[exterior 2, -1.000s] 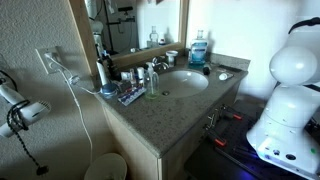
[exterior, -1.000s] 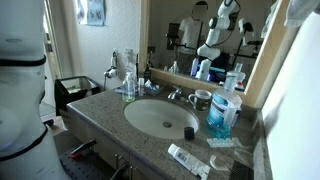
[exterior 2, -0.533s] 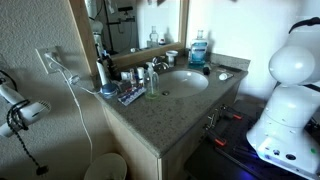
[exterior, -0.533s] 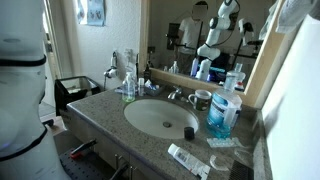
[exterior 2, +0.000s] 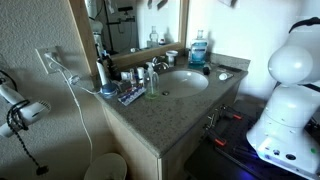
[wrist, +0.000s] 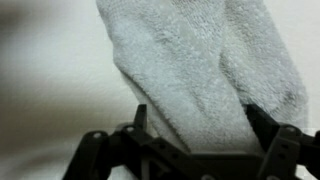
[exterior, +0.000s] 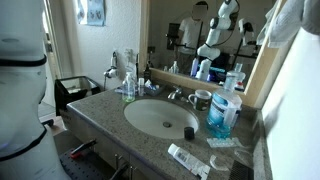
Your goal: Hang up the towel.
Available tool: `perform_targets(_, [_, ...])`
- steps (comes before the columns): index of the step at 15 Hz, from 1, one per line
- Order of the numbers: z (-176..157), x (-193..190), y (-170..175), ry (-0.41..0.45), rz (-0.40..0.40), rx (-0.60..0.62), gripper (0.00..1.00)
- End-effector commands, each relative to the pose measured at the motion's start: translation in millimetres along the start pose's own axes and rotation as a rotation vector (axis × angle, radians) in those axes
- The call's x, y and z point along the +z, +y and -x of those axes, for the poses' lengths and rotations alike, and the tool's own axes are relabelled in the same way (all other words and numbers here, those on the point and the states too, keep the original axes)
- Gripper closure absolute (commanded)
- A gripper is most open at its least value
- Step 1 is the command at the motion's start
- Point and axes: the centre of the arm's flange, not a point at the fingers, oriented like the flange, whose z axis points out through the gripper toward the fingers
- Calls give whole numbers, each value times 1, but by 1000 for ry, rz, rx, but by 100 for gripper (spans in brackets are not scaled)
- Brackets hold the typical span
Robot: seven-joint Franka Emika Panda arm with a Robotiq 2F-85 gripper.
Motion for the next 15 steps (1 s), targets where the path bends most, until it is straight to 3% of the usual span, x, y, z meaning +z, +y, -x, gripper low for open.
perform_targets(1, [-13,-9,-1,-36,-18,0,0])
perform_targets(7, [-12,-13,-2,-46,-36,-3,0])
perform_targets(15, [-13,-23,-3,-110,-127,-12,0])
